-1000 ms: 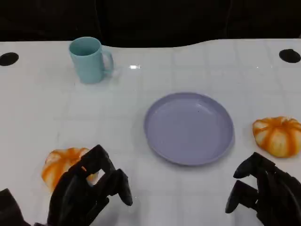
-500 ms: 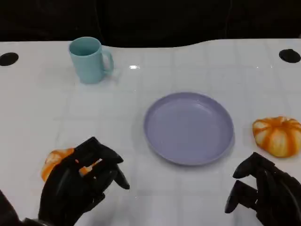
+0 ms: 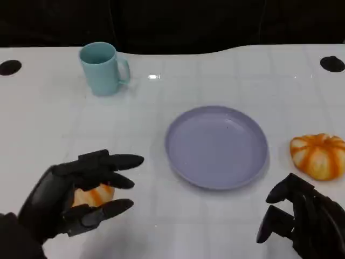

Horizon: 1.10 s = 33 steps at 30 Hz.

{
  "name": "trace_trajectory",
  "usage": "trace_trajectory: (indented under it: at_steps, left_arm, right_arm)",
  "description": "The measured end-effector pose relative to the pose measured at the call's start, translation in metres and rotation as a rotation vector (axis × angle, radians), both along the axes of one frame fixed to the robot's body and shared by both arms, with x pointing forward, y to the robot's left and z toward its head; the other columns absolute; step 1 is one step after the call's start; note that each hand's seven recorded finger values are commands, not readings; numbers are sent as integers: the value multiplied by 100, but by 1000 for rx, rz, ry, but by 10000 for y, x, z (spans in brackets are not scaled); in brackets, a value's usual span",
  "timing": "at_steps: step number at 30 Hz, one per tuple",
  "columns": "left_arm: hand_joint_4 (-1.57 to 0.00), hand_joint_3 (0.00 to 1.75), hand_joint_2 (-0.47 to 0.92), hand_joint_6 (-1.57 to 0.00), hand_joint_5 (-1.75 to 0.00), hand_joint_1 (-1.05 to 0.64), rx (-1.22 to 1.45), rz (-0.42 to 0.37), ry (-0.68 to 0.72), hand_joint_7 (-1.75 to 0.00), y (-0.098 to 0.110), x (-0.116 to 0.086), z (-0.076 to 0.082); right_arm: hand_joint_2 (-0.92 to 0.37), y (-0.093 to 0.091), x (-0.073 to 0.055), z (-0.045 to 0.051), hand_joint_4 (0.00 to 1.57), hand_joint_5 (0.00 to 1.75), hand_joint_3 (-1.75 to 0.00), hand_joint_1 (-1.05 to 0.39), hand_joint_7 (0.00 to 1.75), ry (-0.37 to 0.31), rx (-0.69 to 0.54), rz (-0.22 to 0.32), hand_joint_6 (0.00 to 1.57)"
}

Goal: Grasp the bread from the table and place it into the plate.

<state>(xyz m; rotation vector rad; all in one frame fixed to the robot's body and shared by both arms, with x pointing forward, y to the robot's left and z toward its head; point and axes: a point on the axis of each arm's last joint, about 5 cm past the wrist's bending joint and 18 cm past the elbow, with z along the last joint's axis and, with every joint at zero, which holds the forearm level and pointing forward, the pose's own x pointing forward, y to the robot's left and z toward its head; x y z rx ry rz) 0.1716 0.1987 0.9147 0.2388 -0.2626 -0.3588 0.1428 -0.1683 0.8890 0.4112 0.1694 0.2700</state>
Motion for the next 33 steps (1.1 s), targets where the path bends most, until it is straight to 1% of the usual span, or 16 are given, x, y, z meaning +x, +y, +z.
trace_trajectory:
  at_steps: [1,4,6,7,10,12,13,14,17,18,21,23,27,31,33]
  left_arm:
    - [-33,9,92,-52,-56,-62,32,6,-7,-3,12,-2,34]
    - [-25,11,92,-42,-46,-65,232,4,-32,0,94,-13,173]
    - [-24,11,92,-39,-44,-66,382,3,-61,0,150,-13,259]
    - [-20,11,92,-36,-41,-67,441,4,-72,0,170,-14,285]
    - [-18,11,92,-35,-38,-68,620,25,-118,0,201,-20,369]
    - [-18,11,92,-34,-37,-68,669,36,-142,0,199,-25,404]
    - [-9,11,92,-29,-31,-69,674,40,-148,0,196,-26,410]
    - [-6,12,92,-27,-29,-69,714,46,-153,0,186,-29,428]
    - [-3,10,92,-26,-26,-69,943,78,-164,0,162,-35,531]
    - [-3,10,92,-26,-25,-69,982,84,-168,0,153,-34,551]
    - [-1,7,92,-21,-22,-67,1038,91,-168,0,110,-27,569]
    - [0,5,92,-19,-20,-67,1124,77,-150,0,61,10,575]
    - [-1,4,92,-18,-18,-66,1204,66,-115,0,-12,72,547]
    - [-2,2,91,-19,-18,-63,1282,48,-67,0,-58,174,451]
    - [-3,3,92,-18,-17,-63,1302,34,-39,0,-66,230,391]
  right_arm:
    - [-92,0,0,0,61,175,-43,-54,163,0,0,0,45]
    - [-92,1,-1,0,61,175,-43,-54,162,0,0,-1,45]
    - [-92,0,-3,0,61,175,-43,-54,162,1,0,-2,44]
    - [-92,0,-4,0,61,175,-43,-55,163,1,0,-2,44]
    - [-92,-1,-5,1,61,175,-43,-55,163,1,2,-2,44]
    - [-92,-1,-5,1,61,175,-43,-55,163,0,2,-2,44]
    - [-92,-1,-5,2,60,175,-42,-55,163,0,2,-2,43]
    - [-92,-1,-6,2,60,175,-42,-55,162,0,2,-2,43]
    - [-92,-1,-6,7,60,175,-42,-55,163,-1,1,-3,44]
    - [-92,0,-6,9,61,175,-42,-55,163,-1,0,-4,44]
    - [-92,-1,-8,11,61,175,-42,-54,163,-2,0,-5,43]
    - [-92,1,-8,12,61,175,-42,-54,163,-2,0,-4,43]
    - [-92,1,-12,14,61,175,-42,-54,165,-1,-1,-6,43]
    - [-92,5,-14,15,61,175,-43,-54,165,0,-4,-5,41]
    - [-92,2,-18,14,61,175,-43,-54,165,1,-4,-6,41]
